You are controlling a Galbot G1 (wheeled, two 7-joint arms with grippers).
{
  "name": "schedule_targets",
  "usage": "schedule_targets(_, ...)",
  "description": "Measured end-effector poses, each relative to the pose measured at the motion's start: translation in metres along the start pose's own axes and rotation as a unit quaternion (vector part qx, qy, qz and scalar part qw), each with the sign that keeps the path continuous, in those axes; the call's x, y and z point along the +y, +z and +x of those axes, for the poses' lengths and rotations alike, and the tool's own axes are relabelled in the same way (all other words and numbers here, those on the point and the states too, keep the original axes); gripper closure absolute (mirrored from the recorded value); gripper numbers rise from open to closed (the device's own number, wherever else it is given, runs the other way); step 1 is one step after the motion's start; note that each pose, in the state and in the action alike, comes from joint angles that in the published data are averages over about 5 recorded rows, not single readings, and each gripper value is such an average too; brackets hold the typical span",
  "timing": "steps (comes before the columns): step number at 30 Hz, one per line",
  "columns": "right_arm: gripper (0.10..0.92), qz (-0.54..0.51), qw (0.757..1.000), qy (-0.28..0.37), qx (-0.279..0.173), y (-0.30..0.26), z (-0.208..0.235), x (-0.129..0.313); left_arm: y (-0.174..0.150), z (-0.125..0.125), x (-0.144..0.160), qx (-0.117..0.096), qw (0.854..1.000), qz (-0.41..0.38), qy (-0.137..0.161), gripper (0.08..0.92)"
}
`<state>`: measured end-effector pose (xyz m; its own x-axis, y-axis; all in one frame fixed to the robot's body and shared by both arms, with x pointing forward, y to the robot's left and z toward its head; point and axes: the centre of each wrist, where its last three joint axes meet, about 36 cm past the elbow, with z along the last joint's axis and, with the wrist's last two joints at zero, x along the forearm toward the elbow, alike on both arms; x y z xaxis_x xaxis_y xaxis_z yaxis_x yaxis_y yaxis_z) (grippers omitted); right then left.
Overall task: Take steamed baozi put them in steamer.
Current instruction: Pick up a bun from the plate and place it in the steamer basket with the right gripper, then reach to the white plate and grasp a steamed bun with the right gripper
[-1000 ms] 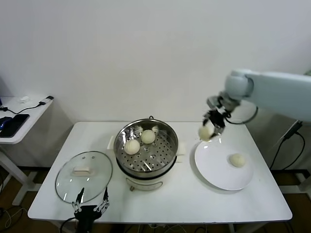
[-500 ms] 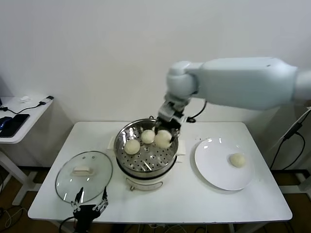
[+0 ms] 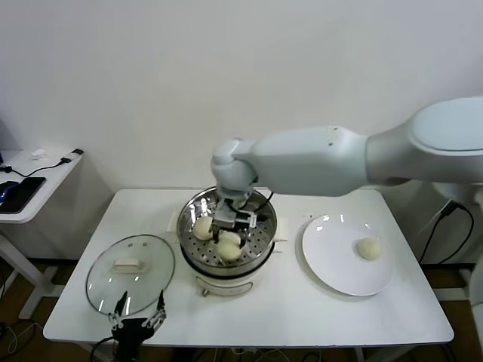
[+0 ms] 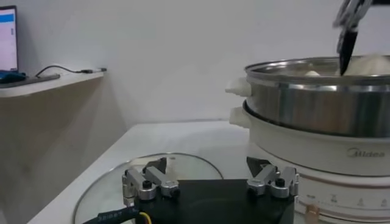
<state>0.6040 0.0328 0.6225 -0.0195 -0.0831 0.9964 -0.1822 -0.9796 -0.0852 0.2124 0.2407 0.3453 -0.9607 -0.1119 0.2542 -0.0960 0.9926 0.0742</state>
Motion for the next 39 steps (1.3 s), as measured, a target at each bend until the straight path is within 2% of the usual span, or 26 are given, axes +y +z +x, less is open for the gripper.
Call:
schedule_targets(11,0.378,0.011,1.0,-0.009,-0.009,0.006,-0.023,-0.02,0.0,-0.001,0.003,-0.001,1.0,-0.001,-0.003,0.177)
schedule_targets(14,0.338,0.014,1.0,-0.008,-0.013,0.007,-0.023,-0.024,-0.001,-0.001,0.002,-0.002,1.0,0.0,-0.002,0.177)
schedule_targets(18,0.239,0.017,1.0,-0.005,-0.021,0.009,-0.022,-0.026,-0.001,-0.001,0.002,-0.003,1.0,0.0,-0.002,0.177)
schedule_targets(21,0.206,0.02,0.999,-0.001,-0.028,0.011,-0.016,-0.026,-0.001,0.0,0.002,-0.002,1.0,0.0,-0.002,0.177)
schedule_targets(32,0.199,-0.017,0.999,0.014,-0.025,0.039,0.053,-0.002,-0.005,0.0,0.001,-0.007,1.0,0.0,0.0,0.177)
schedule_targets(39,0.199,-0.144,0.989,0.04,0.003,0.081,0.116,0.074,-0.006,-0.001,0.002,-0.01,1.0,-0.001,-0.002,0.177)
